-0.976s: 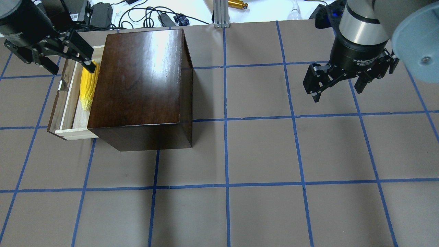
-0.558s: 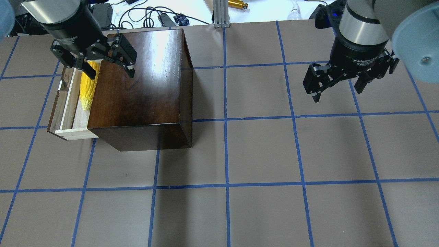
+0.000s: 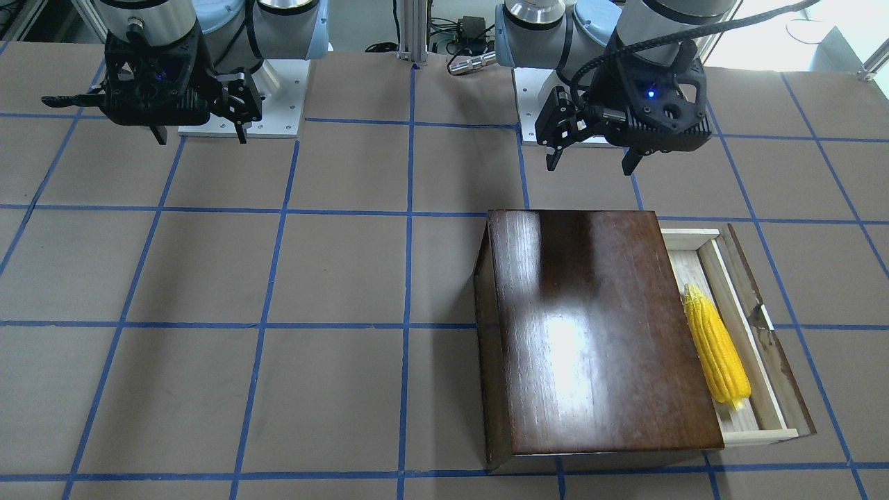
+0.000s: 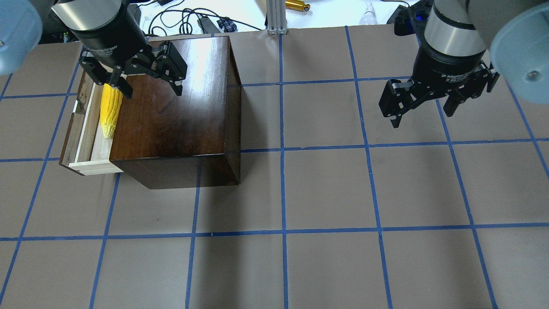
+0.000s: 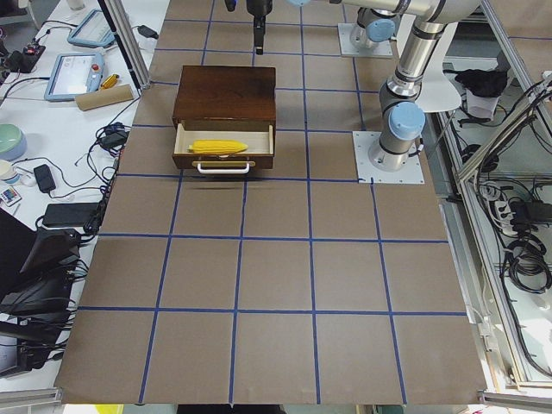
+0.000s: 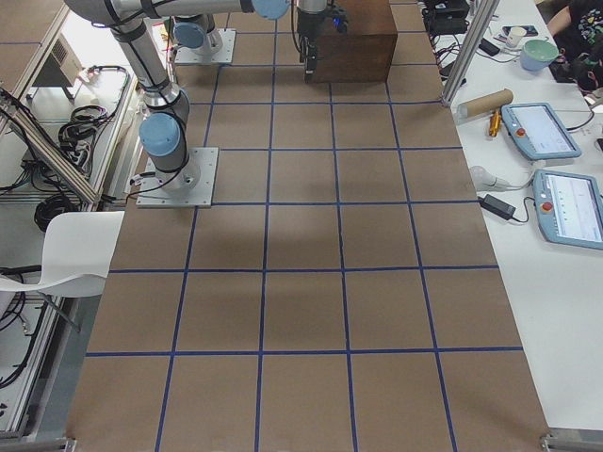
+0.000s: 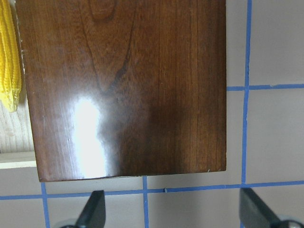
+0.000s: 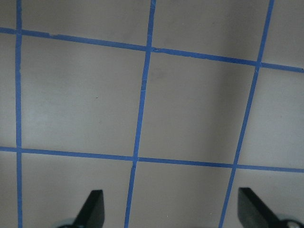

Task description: Open drawer and put corn inside

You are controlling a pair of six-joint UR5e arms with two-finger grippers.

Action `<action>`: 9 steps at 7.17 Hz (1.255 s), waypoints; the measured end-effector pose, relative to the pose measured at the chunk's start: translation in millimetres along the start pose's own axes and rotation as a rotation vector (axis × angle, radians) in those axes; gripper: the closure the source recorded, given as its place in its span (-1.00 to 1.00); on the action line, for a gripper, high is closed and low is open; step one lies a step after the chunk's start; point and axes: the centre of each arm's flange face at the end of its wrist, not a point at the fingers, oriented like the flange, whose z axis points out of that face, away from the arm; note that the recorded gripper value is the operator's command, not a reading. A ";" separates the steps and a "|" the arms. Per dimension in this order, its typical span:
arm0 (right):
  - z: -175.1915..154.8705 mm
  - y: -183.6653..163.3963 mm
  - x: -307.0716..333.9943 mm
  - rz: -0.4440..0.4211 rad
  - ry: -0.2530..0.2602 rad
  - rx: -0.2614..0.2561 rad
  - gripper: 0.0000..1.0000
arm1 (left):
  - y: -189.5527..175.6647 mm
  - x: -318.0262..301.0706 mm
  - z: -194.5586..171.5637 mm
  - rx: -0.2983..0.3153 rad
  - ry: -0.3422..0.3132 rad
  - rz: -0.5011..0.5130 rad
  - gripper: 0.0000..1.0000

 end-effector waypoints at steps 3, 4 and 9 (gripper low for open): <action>0.0 0.0 0.0 0.000 0.000 0.000 -1.00 | 1.3 0.0 -1.8 0.004 0.000 0.000 -1.00; 0.1 0.0 0.0 0.000 0.000 0.000 -1.00 | 1.5 -0.2 -2.1 0.005 -0.001 0.000 -1.00; 0.2 -0.2 0.1 0.000 0.001 -0.001 -1.00 | 2.1 -2.5 -3.8 0.008 -0.001 -0.005 -1.00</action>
